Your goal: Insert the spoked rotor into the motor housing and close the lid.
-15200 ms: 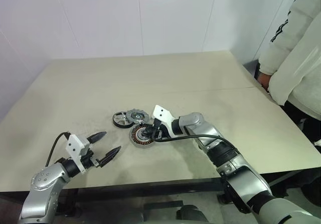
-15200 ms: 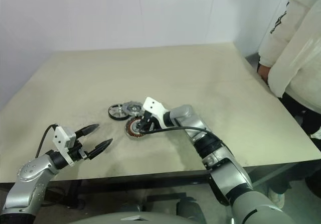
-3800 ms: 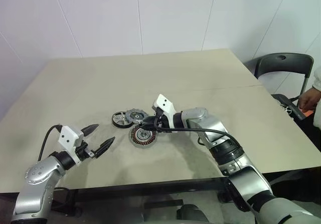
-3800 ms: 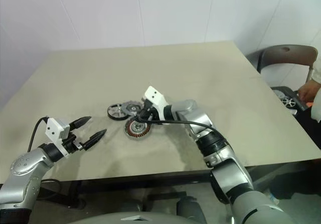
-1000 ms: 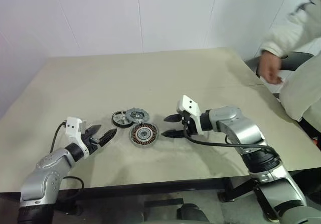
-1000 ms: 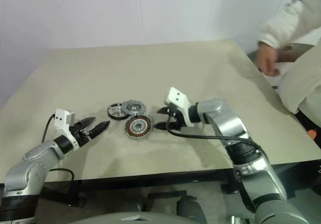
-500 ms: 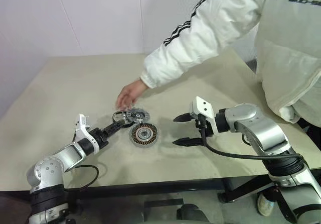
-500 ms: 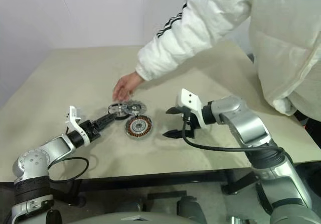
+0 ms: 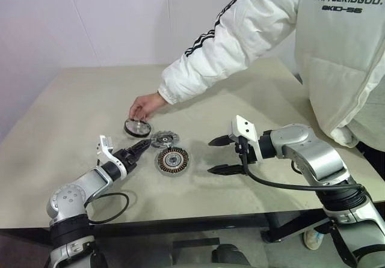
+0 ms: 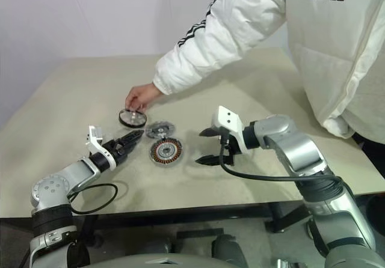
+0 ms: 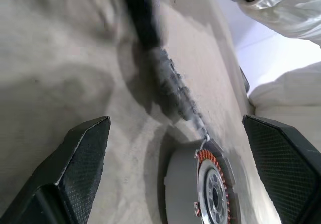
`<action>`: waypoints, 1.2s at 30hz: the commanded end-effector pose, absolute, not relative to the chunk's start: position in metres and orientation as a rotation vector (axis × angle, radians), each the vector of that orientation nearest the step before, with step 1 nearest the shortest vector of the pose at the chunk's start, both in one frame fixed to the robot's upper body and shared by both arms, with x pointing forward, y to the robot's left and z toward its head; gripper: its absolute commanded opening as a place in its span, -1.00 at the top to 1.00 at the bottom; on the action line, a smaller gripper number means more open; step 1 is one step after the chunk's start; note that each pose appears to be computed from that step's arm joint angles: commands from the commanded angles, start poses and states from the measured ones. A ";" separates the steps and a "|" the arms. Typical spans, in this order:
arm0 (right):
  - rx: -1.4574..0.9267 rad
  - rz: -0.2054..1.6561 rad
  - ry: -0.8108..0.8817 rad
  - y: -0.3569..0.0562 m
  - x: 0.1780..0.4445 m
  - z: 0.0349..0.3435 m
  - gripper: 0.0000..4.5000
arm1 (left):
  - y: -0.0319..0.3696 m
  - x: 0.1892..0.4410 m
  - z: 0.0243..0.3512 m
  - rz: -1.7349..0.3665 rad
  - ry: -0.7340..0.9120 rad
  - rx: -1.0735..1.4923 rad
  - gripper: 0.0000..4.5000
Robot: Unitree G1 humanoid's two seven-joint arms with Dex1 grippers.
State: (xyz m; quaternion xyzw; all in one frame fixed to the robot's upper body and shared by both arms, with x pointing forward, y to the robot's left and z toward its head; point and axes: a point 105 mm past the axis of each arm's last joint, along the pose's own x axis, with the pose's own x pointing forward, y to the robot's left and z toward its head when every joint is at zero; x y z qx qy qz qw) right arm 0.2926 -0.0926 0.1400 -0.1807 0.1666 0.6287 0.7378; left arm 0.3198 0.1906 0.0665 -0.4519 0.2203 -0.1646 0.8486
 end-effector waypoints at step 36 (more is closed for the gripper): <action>0.007 0.962 0.582 -0.190 0.303 0.135 -0.99 | 0.207 0.279 0.143 -0.771 0.117 -0.126 -1.00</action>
